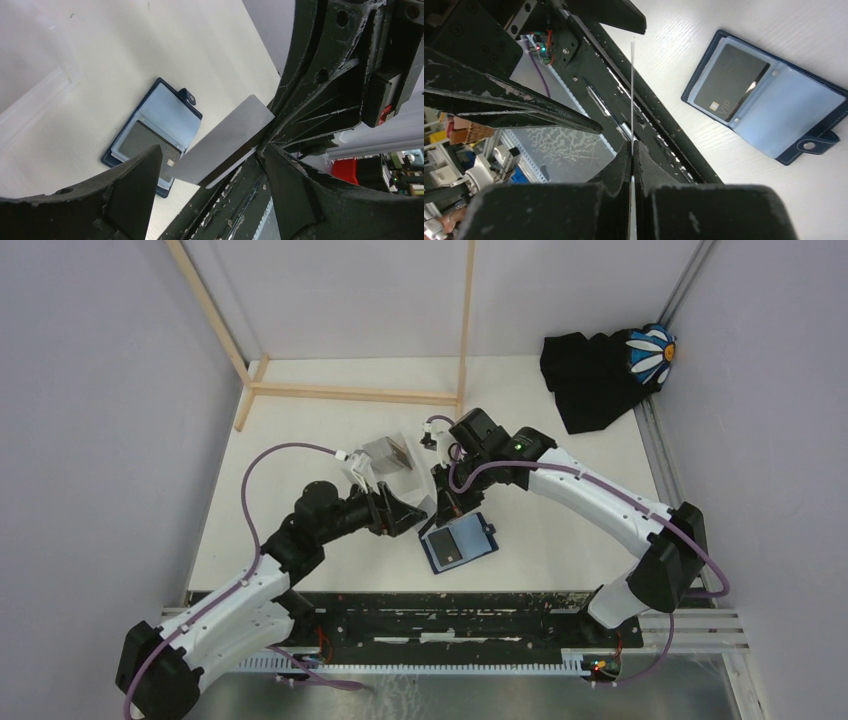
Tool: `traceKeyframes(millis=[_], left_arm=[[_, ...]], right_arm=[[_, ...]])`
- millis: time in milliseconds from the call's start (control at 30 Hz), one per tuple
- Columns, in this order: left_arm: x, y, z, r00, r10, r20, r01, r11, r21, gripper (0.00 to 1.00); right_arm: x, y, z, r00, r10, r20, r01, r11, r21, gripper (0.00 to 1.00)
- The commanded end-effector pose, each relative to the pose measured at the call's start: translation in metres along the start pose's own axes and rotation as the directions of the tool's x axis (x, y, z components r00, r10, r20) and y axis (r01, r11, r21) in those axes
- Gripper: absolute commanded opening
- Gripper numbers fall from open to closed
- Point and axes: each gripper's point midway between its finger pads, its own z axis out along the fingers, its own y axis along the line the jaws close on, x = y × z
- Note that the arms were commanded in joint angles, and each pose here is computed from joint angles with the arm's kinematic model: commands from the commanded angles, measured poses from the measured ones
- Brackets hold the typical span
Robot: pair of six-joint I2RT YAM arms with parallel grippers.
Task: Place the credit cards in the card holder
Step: Pick up the credit card from the storage box.
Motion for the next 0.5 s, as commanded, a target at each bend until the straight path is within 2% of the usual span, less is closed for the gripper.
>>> traceKeyframes(millis=[0,200,467], left_arm=[[-0.003,-0.019,0.002,0.997,0.076,-0.009,-0.074,0.991,0.113,0.80],[0.000,-0.021,0.003,0.996,0.080,-0.026,-0.076,0.989,0.130,0.76],[0.009,-0.031,0.004,0.993,0.074,-0.092,-0.055,0.979,0.196,0.53]], right_arm=[[-0.008,0.022,-0.010,0.998,0.000,0.056,0.006,0.994,-0.112,0.01],[-0.006,0.025,-0.008,0.998,0.029,0.047,-0.021,0.986,-0.166,0.01],[-0.011,0.026,-0.007,0.994,0.098,0.052,-0.081,0.961,-0.265,0.01]])
